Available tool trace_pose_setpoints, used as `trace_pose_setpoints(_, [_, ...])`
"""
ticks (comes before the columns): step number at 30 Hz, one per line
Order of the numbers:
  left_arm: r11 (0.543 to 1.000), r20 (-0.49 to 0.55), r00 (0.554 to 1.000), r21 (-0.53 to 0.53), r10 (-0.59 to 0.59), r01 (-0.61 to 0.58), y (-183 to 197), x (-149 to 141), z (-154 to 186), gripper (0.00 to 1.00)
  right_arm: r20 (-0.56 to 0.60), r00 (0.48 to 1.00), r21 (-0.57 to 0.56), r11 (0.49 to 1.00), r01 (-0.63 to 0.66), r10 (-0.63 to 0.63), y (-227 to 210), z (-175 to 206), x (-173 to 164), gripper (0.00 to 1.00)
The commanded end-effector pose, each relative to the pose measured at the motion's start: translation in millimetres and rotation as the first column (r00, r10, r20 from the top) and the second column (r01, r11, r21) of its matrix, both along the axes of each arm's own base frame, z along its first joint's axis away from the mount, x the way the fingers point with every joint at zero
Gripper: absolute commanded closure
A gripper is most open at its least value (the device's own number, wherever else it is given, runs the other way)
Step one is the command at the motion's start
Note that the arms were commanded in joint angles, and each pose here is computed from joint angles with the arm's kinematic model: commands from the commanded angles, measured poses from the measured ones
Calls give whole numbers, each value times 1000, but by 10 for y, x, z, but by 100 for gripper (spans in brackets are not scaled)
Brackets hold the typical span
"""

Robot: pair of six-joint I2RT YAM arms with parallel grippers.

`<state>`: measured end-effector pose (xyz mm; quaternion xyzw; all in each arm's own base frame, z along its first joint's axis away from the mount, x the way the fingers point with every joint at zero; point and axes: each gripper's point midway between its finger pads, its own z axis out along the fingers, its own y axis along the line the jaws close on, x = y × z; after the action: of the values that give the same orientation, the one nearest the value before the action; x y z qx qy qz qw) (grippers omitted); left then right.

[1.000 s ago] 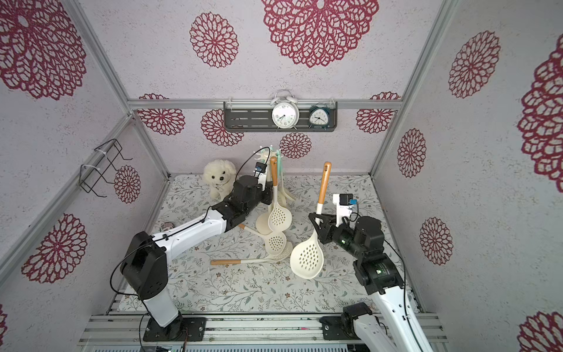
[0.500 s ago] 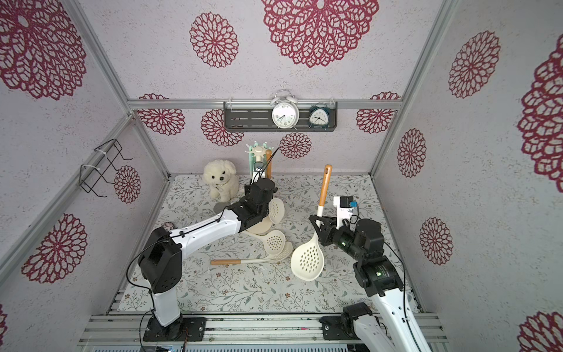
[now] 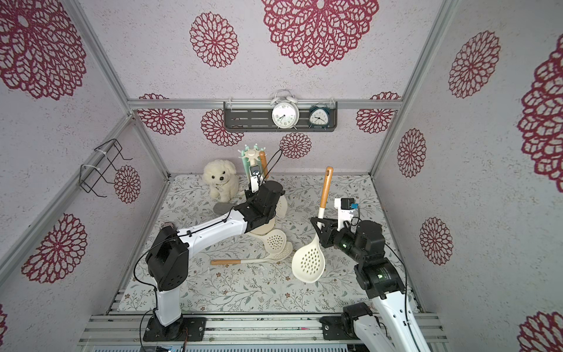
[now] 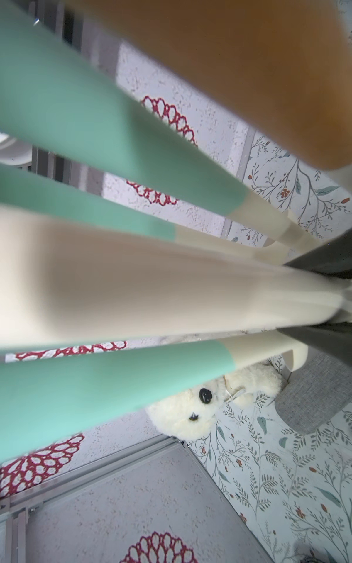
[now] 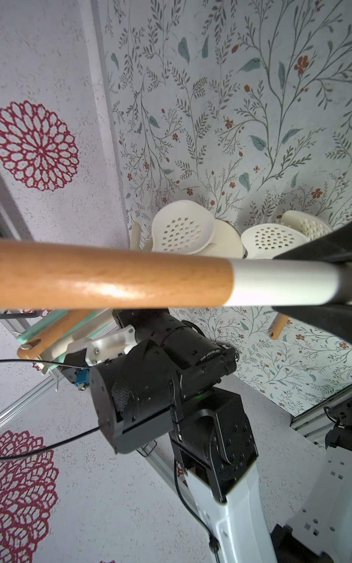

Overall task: Hang the skimmer on the kitchen utensil rack
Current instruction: Adjust the rack at the center of the board, then adjust the skimmer.

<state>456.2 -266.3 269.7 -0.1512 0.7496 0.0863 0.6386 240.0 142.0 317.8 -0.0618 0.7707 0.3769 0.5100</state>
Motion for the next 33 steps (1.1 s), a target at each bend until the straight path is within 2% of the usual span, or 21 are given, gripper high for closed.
trace_pose_setpoints(1, [986, 100, 995, -166, 20, -3, -90, -49, 283, 74, 70, 997, 5, 1000, 24, -24, -51, 178, 4, 100])
trace_pose_setpoints(4, [986, 97, 995, -163, -1, 17, -128, -60, 272, 46, 73, 997, 0, 1000, 27, -27, -59, 181, 1, 100])
trace_pose_setpoints(8, [977, 108, 992, -194, -67, 87, -150, -130, 307, 26, 73, 996, -24, 999, 43, -42, -91, 168, 5, 100])
trace_pose_setpoints(12, [959, 121, 987, -246, -110, 137, -81, -317, 359, 16, 93, 994, -69, 995, 67, -60, -142, 202, 5, 100])
trace_pose_setpoints(16, [940, 117, 980, -284, -163, 191, -26, -575, 379, 12, 135, 988, -103, 991, 85, -71, -181, 268, 7, 100])
trace_pose_setpoints(22, [856, 119, 927, -355, -357, 375, -139, -947, 407, 9, 137, 989, -105, 993, 63, -48, -127, 287, 67, 100])
trace_pose_setpoints(24, [814, 128, 886, -354, -445, 460, -210, -1097, 465, 9, 153, 988, -91, 996, 18, -4, -51, 319, 57, 100])
trace_pose_setpoints(26, [734, 175, 811, -351, -558, 581, -253, -1318, 607, 10, 168, 982, -77, 994, -72, 84, 85, 349, 21, 100])
trace_pose_setpoints(28, [636, 235, 711, -325, -662, 700, -260, -1561, 821, 12, 181, 964, -70, 980, -188, 198, 247, 381, -40, 100])
trace_pose_setpoints(31, [557, 227, 614, -271, -755, 785, -135, -1839, 1122, 12, 209, 923, -46, 946, -320, 323, 420, 458, -117, 100])
trace_pose_setpoints(33, [481, 197, 532, -257, -823, 838, -101, -1975, 1254, 9, 238, 898, -27, 926, -375, 371, 493, 532, -131, 100])
